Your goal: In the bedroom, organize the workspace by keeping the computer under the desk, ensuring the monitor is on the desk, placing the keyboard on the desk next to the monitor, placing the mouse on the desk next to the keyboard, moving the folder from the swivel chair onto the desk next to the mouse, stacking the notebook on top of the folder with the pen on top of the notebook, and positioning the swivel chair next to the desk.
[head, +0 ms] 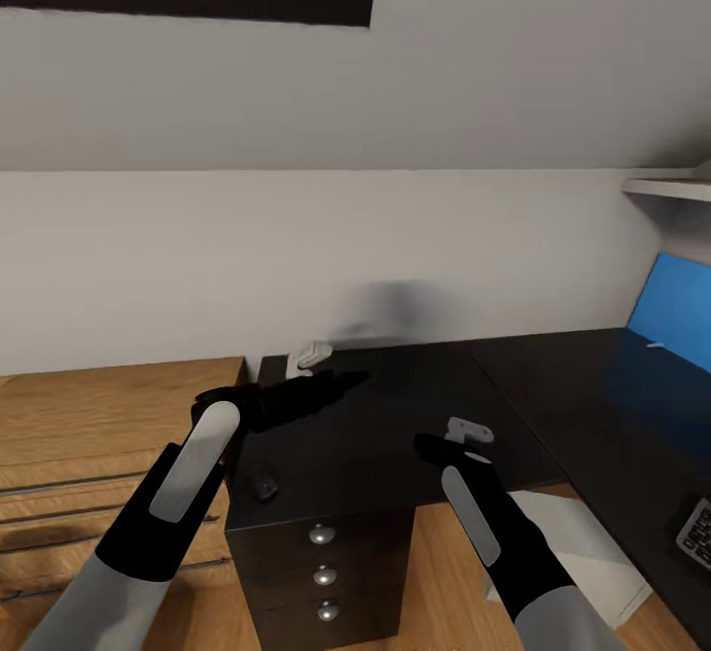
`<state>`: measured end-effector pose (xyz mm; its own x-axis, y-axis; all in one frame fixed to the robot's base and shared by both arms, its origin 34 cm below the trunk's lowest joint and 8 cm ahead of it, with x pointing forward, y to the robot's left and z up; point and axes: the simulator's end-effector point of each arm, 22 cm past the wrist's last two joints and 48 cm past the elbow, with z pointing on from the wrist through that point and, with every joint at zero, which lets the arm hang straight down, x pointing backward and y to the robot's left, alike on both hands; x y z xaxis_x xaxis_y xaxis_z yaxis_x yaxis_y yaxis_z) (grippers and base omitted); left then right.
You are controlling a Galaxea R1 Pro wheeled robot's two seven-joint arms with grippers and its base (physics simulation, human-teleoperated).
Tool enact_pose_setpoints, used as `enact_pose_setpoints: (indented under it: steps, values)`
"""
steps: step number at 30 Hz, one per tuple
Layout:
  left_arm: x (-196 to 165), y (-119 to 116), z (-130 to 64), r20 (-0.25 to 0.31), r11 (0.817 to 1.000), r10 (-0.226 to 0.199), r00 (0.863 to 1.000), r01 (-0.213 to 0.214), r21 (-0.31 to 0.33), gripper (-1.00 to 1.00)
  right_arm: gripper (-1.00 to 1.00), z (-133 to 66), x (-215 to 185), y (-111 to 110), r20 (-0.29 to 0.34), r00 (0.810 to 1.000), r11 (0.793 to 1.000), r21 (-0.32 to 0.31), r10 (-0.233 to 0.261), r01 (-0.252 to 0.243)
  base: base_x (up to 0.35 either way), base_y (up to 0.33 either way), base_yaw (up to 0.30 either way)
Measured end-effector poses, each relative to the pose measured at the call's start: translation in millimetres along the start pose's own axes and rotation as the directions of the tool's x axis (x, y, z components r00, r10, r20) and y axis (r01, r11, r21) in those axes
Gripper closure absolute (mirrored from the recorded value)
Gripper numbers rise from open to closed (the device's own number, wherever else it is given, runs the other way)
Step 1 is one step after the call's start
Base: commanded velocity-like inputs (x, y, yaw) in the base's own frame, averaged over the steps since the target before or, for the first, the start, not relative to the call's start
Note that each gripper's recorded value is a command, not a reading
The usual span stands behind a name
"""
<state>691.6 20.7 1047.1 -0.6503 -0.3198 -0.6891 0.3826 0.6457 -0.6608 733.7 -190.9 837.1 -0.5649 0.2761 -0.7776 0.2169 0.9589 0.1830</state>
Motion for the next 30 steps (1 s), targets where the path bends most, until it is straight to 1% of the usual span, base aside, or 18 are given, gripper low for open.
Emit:
enact_pose_setpoints:
  steps: [4,13,20,24,30]
  values:
    - [0.0,0.0,0.0,0.0,1.0,0.0,1.0,0.0,0.0,-1.0,-1.0,1.0,-1.7,-5.8,0.0,1.0,1.0,0.009,0.016,-0.016,0.007,0.003,-0.261]
    - [2.1,1.1,1.1,-0.006,1.0,-0.002,1.0,0.002,-0.002,-1.0,-1.0,1.9,-4.0,-13.2,0.001,0.999,0.999,0.021,0.037,-0.037,0.137,0.1,-0.266]
    - [6.8,4.8,4.1,-0.019,1.0,-0.008,1.0,0.008,-0.009,-1.0,-1.0,2.3,-4.4,-14.9,0.001,0.999,0.999,0.023,0.042,-0.042,0.012,0.009,-0.261]
    - [7.2,5.2,4.2,-0.02,1.0,-0.008,1.0,0.007,-0.01,-1.0,-1.0,2.3,-4.4,-14.5,0.002,0.999,0.999,0.024,0.037,-0.037,0.001,0.001,-0.095]
    - [6.9,5.4,4.2,-0.019,1.0,-0.008,1.0,0.008,-0.011,-1.0,-1.0,2.1,-4.9,-14.2,0.003,0.999,0.999,0.023,0.036,-0.036,0.0,0.0,-0.01]
